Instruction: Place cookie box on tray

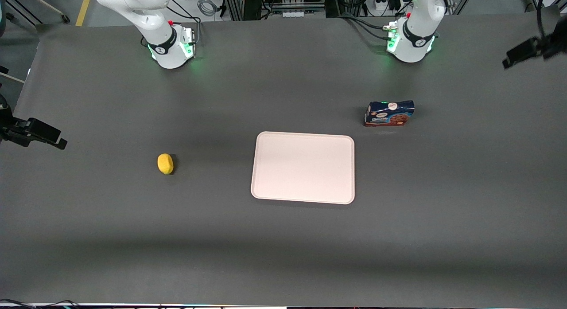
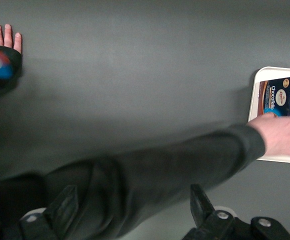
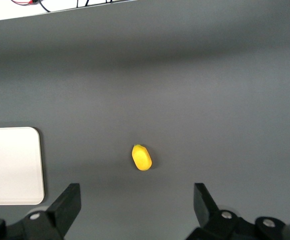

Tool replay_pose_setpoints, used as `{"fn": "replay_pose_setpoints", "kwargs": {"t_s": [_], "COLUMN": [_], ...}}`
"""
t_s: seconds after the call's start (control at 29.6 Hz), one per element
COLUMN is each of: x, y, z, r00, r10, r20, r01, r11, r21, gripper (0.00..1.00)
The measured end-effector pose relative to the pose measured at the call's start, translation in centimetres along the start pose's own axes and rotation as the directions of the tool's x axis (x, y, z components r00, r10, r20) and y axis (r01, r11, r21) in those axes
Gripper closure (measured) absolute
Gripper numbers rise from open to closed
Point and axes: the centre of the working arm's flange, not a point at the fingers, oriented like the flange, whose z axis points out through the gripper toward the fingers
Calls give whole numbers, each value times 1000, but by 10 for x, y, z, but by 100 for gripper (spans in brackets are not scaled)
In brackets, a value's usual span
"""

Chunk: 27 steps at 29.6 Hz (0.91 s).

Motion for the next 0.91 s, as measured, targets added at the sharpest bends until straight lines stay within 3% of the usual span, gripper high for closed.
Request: {"fn": "replay_pose_setpoints", "kwargs": {"t_s": [0.1,0.24,0.47,0.91], "x": [-22,-48,-74,-86], "y": [3,19,72,94], "z": [-13,-21,-7,126], "r00": [992,964,875,719], "r10": [-123,-262,-483,-695], "r20": [32,50,43,3], "r01": [123,261,480,695], "r11": [992,965,875,719], "r21": [0,28,67,-27], "gripper": [0,0,0,0]}}
